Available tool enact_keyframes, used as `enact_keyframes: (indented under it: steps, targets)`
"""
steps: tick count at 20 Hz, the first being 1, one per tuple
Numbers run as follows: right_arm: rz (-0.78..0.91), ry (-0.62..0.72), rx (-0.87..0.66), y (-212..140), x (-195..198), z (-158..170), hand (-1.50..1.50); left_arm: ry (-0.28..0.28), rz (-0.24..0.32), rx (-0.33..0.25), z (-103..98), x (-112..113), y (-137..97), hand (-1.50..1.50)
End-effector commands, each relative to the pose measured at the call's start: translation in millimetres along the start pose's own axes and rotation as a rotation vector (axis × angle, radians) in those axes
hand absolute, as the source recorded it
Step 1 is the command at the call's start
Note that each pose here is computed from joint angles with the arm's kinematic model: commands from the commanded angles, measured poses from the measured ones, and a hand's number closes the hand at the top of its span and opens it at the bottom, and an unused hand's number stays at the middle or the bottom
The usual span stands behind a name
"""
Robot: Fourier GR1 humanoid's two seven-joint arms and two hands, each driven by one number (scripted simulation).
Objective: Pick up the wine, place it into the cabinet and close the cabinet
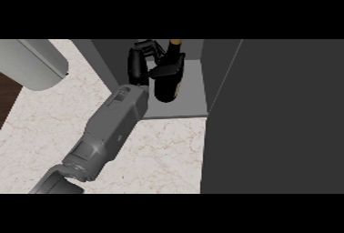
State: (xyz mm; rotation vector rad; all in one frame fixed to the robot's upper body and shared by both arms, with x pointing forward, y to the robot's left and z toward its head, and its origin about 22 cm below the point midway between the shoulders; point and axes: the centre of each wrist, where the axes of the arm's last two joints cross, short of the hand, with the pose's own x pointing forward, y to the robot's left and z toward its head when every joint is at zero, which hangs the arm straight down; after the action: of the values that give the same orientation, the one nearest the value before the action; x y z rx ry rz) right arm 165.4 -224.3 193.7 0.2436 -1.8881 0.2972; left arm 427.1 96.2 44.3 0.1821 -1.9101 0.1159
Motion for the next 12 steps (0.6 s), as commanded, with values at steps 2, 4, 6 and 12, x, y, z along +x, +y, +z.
enact_keyframes:
  steps: [2,4,6,12]
  targets:
    - [-0.044,-0.058,0.031,8,12,23,-1.5,0.057,0.03,0.076,1,-6,1,1.5]
    - [-0.051,-0.049,0.047,11,5,3,-1.5,0.069,0.097,0.079,-1,-6,2,1.5]
    - [-0.041,-0.062,0.015,10,12,15,-1.5,0.094,0.138,0.084,-12,-2,13,1.5]
    - [-0.037,-0.056,0.041,13,21,15,-1.5,0.095,0.129,0.077,-1,-13,10,1.5]
